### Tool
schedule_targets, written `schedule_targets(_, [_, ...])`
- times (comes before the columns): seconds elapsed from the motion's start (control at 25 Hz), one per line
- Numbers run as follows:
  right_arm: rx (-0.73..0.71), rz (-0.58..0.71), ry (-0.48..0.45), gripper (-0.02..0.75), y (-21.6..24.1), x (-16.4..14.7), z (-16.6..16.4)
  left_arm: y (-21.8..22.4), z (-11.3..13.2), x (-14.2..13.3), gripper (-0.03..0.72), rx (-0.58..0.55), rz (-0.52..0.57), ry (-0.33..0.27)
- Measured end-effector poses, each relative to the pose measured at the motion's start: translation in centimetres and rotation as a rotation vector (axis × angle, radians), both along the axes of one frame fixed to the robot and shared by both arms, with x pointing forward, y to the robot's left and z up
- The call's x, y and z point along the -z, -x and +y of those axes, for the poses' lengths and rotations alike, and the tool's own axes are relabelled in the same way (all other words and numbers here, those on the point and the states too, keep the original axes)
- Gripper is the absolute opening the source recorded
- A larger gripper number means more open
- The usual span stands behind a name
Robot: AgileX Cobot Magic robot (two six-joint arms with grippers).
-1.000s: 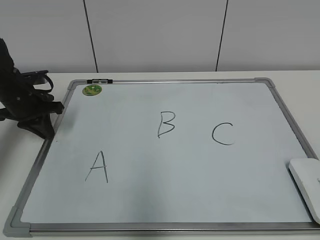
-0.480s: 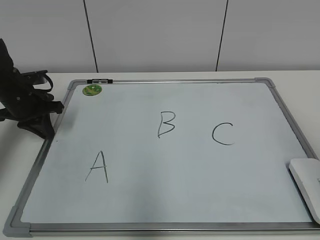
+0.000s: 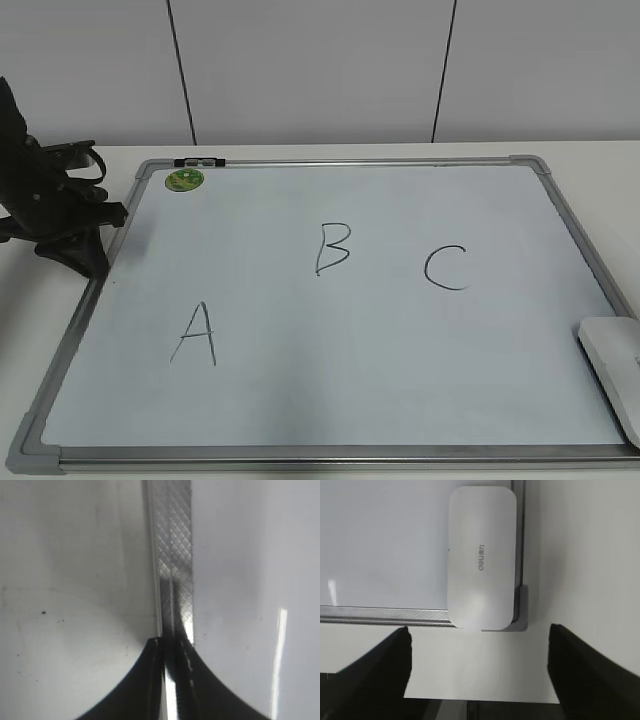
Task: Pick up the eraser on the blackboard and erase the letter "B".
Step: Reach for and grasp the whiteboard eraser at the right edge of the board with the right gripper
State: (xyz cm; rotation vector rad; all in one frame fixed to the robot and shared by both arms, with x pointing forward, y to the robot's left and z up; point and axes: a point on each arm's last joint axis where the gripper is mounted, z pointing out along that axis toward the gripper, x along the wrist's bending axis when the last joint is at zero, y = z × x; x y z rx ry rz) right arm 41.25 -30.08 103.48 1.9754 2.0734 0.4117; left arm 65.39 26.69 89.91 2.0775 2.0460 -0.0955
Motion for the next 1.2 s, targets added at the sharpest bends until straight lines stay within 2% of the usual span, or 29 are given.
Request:
schedule_targets(0.12, [0.000, 0.047, -0.008, 0.637, -1.3, 0.6, 0.0, 0.0, 0.0, 0.0, 0.032, 0.000, 0.000, 0.000])
schedule_targets(0.4, [-0.007, 0.191, -0.015, 0.643, -5.5, 4.5, -0.2, 0.0, 0.0, 0.0, 0.032, 0.000, 0.000, 0.000])
schedule_targets(0.8, [0.005, 0.203, -0.016, 0.643, -8.4, 8.8, -0.3, 0.0, 0.0, 0.0, 0.031, -0.003, 0.002, 0.002])
schedule_targets(1.2, [0.008, 0.243, -0.021, 0.629, -9.1, 10.6, -0.3, 0.0, 0.0, 0.0, 0.031, -0.003, 0.002, 0.002])
